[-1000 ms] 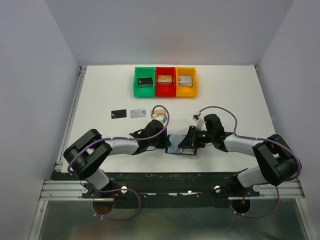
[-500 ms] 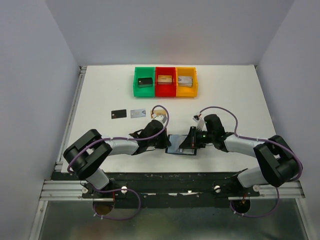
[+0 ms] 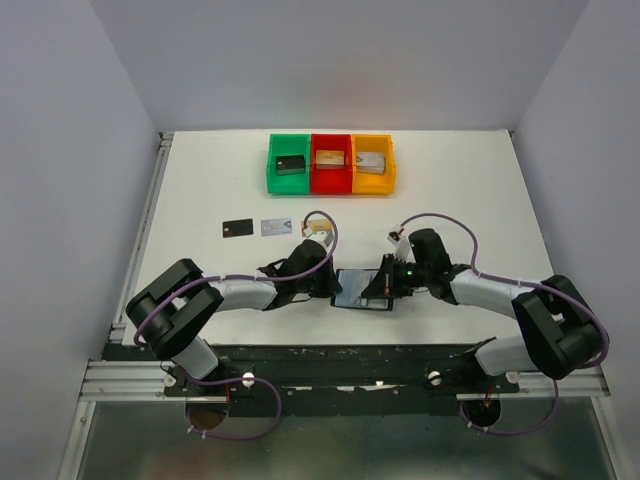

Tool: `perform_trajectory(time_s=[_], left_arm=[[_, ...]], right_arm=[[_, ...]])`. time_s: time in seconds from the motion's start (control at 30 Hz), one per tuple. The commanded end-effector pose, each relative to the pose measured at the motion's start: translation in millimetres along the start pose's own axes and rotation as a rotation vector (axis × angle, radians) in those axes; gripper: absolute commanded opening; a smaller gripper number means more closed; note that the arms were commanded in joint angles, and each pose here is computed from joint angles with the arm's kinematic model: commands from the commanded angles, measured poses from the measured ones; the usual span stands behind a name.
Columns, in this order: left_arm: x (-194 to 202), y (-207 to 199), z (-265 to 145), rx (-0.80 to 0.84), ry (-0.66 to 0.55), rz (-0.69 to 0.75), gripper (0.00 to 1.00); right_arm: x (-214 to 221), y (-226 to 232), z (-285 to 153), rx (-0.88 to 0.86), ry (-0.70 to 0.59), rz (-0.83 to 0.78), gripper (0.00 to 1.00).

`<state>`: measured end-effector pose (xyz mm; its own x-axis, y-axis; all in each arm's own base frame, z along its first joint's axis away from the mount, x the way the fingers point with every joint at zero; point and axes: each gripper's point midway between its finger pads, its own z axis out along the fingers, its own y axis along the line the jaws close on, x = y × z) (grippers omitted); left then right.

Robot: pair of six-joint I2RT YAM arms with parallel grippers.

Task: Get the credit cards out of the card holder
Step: Remove the credit card from the card holder.

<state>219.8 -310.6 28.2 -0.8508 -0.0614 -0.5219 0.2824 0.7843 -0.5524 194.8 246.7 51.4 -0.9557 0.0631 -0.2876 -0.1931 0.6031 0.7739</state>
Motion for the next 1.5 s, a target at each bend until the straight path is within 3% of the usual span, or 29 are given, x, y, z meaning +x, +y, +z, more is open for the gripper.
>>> perform_trajectory(time_s=[0.0,0.37,0.8,1.0,1.07,1.17,1.27,1.3,1.47], left_arm=[[42.5,46.5,-9.6,-0.159,0.131,0.008,0.00],[40.6,48.2,-13.1,-0.163,0.119,0.013,0.00],[21.4,32.1,-15.5,-0.134,0.079,0.026,0.00],[-30.1,-12.2,-40.5,-0.040,-0.053,0.049,0.00],[-51.4,-26.7,-61.1,-0.020,-0.090,0.070,0.14],[-90.1,-53.6,-101.8,0.071,-0.192,0.096,0.51],[-112.9,-72.4,-146.6,0.194,-0.280,0.138,0.76],[-115.3,-79.4,-159.0,0.253,-0.295,0.166,0.80],[-94.7,-124.5,-222.0,0.602,-0.292,0.407,0.82]], right_arm=[[-7.3,6.9,-4.3,0.014,-0.013,-0.023,0.01],[-0.8,-9.3,-24.1,0.163,0.026,-0.042,0.00],[-11.3,4.9,-55.5,0.242,-0.017,-0.109,0.00],[-24.9,42.4,-77.7,0.152,-0.083,-0.247,0.00],[-24.3,65.6,-84.7,0.066,-0.064,-0.315,0.00],[-10.8,89.8,-92.8,-0.026,0.027,-0.384,0.00],[9.5,115.3,-100.9,-0.107,0.129,-0.486,0.00],[15.3,125.0,-103.9,-0.134,0.158,-0.525,0.00],[54.7,160.4,-116.6,-0.243,0.351,-0.656,0.00]])
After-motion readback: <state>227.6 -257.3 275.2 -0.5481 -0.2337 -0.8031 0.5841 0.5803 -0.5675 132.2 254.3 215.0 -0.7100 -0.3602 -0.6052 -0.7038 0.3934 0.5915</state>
